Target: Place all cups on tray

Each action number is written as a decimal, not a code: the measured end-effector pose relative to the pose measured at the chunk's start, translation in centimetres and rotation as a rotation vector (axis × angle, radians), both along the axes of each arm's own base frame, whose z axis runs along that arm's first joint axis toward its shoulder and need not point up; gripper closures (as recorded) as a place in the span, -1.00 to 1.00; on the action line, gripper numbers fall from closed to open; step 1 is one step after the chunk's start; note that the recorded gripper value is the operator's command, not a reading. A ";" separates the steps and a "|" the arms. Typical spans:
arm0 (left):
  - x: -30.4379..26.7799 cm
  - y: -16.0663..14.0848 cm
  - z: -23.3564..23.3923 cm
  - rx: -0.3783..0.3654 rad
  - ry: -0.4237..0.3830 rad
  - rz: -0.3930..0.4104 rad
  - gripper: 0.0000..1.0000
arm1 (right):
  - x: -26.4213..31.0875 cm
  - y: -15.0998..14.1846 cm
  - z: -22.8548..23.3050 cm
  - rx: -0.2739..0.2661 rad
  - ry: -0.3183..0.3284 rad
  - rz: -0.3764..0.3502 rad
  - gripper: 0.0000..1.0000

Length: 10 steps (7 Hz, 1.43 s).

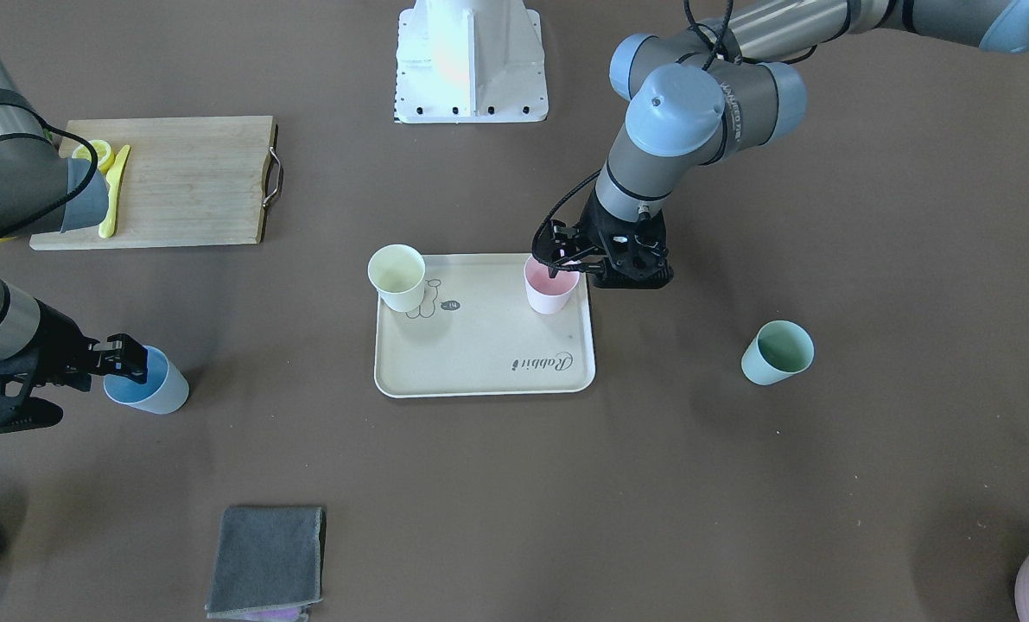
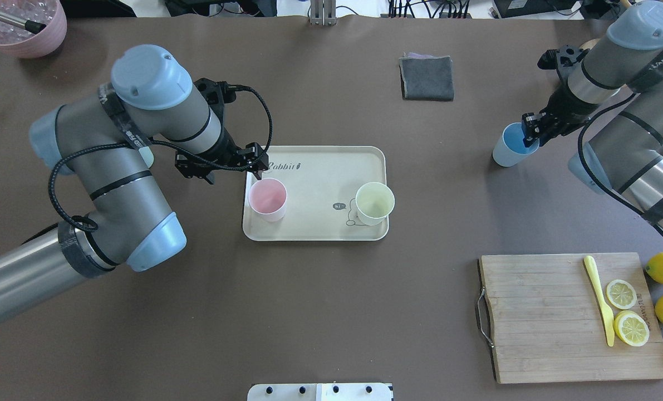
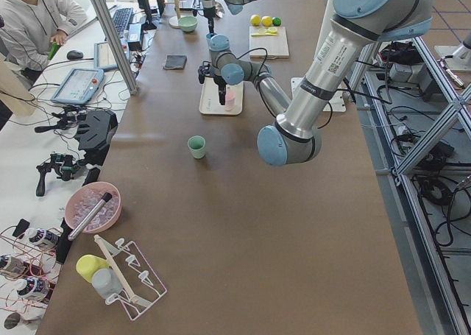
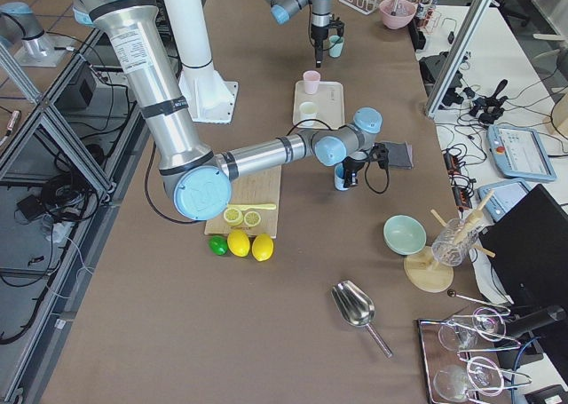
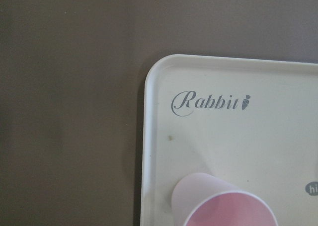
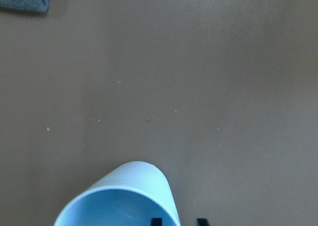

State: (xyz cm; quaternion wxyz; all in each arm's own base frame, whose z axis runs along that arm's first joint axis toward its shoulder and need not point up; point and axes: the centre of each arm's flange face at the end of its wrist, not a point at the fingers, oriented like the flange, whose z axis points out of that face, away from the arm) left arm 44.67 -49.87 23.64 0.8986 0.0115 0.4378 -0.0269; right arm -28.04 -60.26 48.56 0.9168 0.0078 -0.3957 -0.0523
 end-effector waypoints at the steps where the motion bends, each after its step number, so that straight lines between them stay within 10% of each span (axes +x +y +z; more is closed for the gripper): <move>1: -3.6 -1.2 0.5 0.038 -0.041 0.012 -0.96 | -0.2 -0.2 -0.7 0.002 -0.007 -0.002 1.00; 4: -14.8 -5.7 8.8 0.187 -0.185 0.114 -0.95 | -3.6 -1.4 -8.6 -0.041 -0.096 0.037 1.00; 9: -16.8 -9.1 20.2 0.187 -0.223 0.125 -0.68 | -20.2 5.2 -22.3 -0.102 -0.146 0.079 1.00; 10: -16.3 -9.2 20.9 0.175 -0.212 0.124 -0.54 | -22.0 6.4 -22.7 -0.092 -0.133 0.084 -0.98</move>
